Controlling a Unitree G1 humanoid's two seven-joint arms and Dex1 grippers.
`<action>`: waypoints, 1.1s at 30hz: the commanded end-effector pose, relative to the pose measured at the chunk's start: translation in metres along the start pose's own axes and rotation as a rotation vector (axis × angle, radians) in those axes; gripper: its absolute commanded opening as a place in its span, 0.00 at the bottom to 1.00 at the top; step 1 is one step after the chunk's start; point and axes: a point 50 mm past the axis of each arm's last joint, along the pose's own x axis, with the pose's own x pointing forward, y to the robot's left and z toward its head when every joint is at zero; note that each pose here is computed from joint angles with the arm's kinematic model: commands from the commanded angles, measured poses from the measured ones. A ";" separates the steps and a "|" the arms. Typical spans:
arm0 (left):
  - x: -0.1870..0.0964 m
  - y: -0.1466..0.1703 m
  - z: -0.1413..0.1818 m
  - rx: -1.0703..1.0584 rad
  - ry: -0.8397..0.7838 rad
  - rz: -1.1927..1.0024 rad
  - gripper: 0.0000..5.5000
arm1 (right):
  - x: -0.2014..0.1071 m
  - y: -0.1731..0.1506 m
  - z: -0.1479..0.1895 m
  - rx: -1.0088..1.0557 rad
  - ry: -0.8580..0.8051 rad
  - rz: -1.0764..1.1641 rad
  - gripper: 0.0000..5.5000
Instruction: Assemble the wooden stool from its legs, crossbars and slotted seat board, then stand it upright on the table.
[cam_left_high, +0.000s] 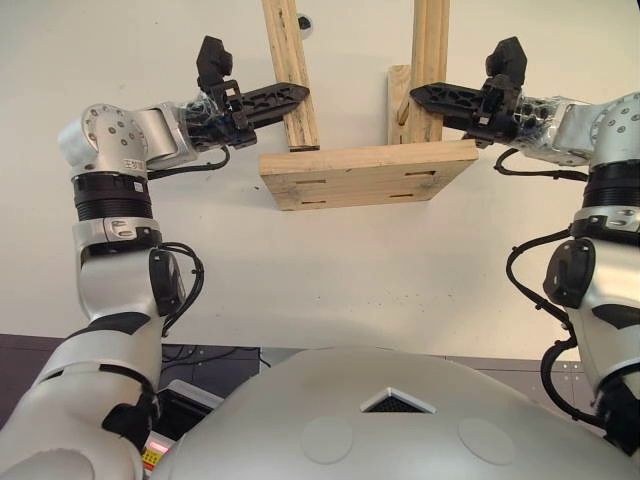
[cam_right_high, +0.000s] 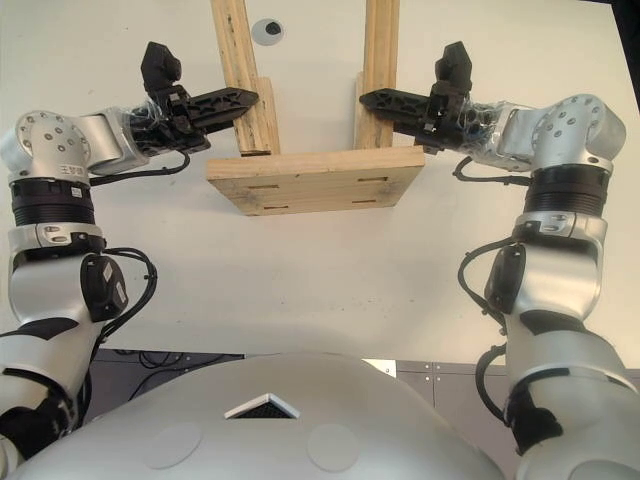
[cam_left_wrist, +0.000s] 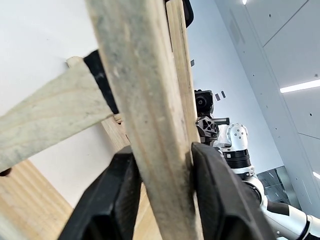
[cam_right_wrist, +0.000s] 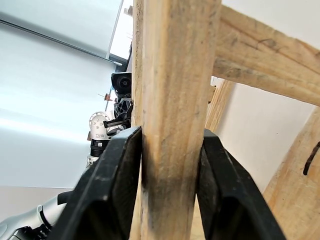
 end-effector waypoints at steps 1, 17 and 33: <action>0.002 0.000 -0.004 0.003 0.036 0.020 0.23 | -0.002 -0.004 -0.002 -0.007 0.017 -0.065 0.25; -0.008 0.011 -0.029 -0.034 0.126 0.101 0.22 | -0.005 -0.003 0.001 -0.023 -0.013 -0.058 0.49; -0.012 0.013 -0.022 0.036 0.081 0.099 0.43 | -0.011 0.005 0.007 -0.034 -0.045 -0.002 0.98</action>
